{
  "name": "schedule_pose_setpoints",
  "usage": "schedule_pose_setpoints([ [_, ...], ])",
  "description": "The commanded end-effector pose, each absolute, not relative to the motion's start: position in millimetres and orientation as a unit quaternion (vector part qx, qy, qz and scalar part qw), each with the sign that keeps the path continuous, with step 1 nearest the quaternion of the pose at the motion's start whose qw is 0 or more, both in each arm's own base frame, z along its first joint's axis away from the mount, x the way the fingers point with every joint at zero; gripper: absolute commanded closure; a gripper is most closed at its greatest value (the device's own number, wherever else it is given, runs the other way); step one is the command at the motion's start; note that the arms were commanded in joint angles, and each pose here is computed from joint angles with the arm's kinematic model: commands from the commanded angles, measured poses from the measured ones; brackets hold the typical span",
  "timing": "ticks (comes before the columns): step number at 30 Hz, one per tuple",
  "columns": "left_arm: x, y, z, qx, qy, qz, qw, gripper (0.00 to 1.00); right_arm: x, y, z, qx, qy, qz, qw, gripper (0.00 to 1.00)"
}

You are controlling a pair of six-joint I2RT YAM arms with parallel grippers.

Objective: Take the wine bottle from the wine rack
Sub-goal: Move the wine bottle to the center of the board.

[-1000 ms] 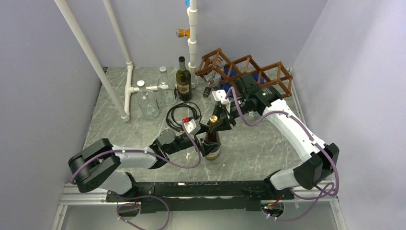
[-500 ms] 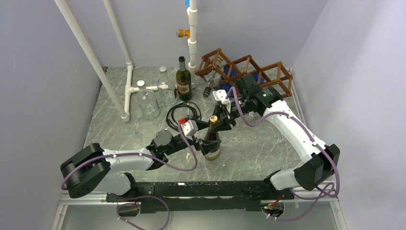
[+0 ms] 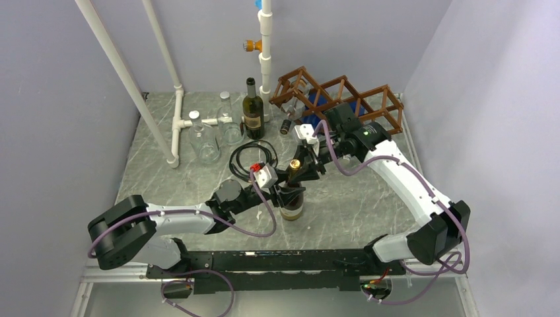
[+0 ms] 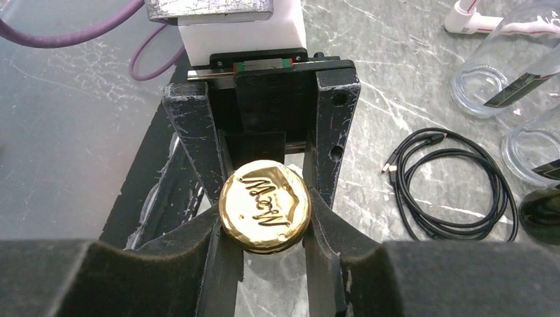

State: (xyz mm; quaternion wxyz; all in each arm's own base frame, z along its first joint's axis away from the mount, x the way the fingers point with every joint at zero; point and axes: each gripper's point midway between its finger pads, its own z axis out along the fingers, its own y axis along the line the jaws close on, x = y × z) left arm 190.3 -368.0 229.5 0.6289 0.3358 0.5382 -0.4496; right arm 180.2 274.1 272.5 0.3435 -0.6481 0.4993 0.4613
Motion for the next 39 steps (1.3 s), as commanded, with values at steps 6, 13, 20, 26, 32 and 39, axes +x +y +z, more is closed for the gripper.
schedule_pose_setpoints([
  [6, 187, -361, 258, 0.327, 0.521, -0.451, 0.647, 1.0, 164, 264, 290, -0.641, 0.495, 0.469, 0.353, 0.15],
  [13, 187, -348, 271, 0.327, 0.528, -0.431, 0.655, 1.0, 166, 231, 313, -0.614, 0.482, 0.479, 0.402, 0.0],
  [20, 204, -317, 297, 0.294, 0.553, -0.39, 0.675, 1.0, 178, 203, 298, -0.565, 0.513, 0.463, 0.45, 0.0],
  [26, 224, -278, 320, 0.25, 0.564, -0.357, 0.701, 1.0, 186, 187, 285, -0.526, 0.528, 0.468, 0.475, 0.0],
  [32, 245, -233, 329, 0.208, 0.578, -0.302, 0.729, 1.0, 190, 182, 274, -0.515, 0.538, 0.467, 0.477, 0.0],
  [39, 262, -188, 336, 0.172, 0.589, -0.233, 0.755, 1.0, 192, 180, 267, -0.512, 0.545, 0.464, 0.476, 0.0],
])
